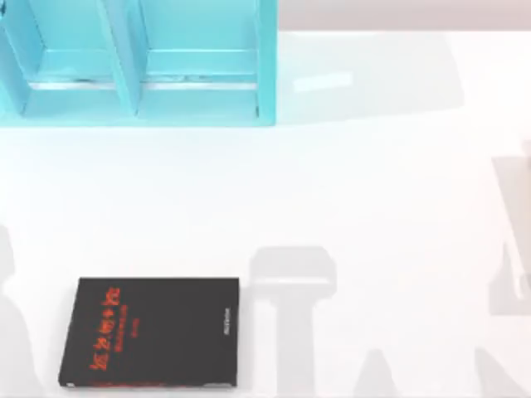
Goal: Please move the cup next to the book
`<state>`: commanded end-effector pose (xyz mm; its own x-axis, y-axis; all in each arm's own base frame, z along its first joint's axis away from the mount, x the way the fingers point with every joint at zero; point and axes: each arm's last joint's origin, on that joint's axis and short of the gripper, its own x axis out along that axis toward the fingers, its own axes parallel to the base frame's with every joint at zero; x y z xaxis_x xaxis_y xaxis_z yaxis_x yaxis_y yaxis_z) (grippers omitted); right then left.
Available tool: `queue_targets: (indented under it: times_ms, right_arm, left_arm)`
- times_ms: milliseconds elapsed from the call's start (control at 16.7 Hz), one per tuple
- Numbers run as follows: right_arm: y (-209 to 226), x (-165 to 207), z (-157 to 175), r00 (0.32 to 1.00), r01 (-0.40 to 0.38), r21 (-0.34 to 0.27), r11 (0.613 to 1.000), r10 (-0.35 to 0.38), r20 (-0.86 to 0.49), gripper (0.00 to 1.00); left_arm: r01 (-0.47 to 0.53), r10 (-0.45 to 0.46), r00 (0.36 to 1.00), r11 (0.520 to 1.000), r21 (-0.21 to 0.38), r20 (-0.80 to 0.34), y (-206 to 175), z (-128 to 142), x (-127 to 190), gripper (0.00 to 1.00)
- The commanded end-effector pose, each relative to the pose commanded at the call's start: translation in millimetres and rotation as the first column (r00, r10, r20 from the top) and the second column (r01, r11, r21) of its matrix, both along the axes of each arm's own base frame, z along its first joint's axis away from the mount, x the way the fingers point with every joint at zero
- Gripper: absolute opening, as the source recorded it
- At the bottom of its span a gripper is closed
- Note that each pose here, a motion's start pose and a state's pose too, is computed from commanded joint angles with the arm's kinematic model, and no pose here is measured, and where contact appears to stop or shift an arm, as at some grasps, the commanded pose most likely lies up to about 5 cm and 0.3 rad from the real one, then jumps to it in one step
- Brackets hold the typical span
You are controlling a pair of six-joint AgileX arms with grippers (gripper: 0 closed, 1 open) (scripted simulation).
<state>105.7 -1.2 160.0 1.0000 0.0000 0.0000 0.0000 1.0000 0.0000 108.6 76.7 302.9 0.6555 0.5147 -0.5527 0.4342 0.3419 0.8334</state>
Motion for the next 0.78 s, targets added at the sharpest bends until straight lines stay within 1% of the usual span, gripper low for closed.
queue_targets:
  times_ms: [60, 120, 180, 240, 300, 420, 540, 660, 780]
  right_arm:
    - [0.0, 0.0, 0.0, 1.0, 0.0, 0.0, 1.0, 0.0, 0.0, 1.0]
    - [0.0, 0.0, 0.0, 1.0, 0.0, 0.0, 1.0, 0.0, 0.0, 1.0]
    - [0.0, 0.0, 0.0, 1.0, 0.0, 0.0, 1.0, 0.0, 0.0, 1.0]
    - [0.0, 0.0, 0.0, 1.0, 0.0, 0.0, 1.0, 0.0, 0.0, 1.0]
    - [0.0, 0.0, 0.0, 1.0, 0.0, 0.0, 1.0, 0.0, 0.0, 1.0]
    - [0.0, 0.0, 0.0, 1.0, 0.0, 0.0, 1.0, 0.0, 0.0, 1.0]
    - [0.0, 0.0, 0.0, 1.0, 0.0, 0.0, 1.0, 0.0, 0.0, 1.0]
    - [0.0, 0.0, 0.0, 1.0, 0.0, 0.0, 1.0, 0.0, 0.0, 1.0]
    - [0.0, 0.0, 0.0, 1.0, 0.0, 0.0, 1.0, 0.0, 0.0, 1.0]
  left_arm:
    - [0.024, -0.02, 0.995, 0.999, 0.035, -0.099, 8.2, 4.5, 1.8, 1.0]
    - [0.052, -0.041, 0.98, 0.997, 0.053, -0.194, 16.6, 7.2, 3.8, 1.0]
    - [0.083, -0.064, 0.957, 0.995, 0.055, -0.283, 25.4, 8.1, 6.0, 1.0]
    - [0.115, -0.091, 0.926, 0.992, 0.044, -0.365, 34.3, 7.3, 8.0, 1.0]
    - [0.147, -0.123, 0.889, 0.989, 0.02, -0.44, 43.4, 4.9, 10.0, 1.0]
    - [0.212, -0.208, 0.799, 0.975, -0.058, -0.564, 61.2, -4.2, 13.3, 1.0]
    - [0.272, -0.313, 0.695, 0.948, -0.167, -0.647, 77.5, -18.0, 15.1, 1.0]
    - [0.317, -0.425, 0.592, 0.904, -0.287, -0.685, 91.5, -33.6, 15.3, 1.0]
    - [0.341, -0.52, 0.51, 0.854, -0.394, -0.685, 101.9, -48.1, 14.2, 1.0]
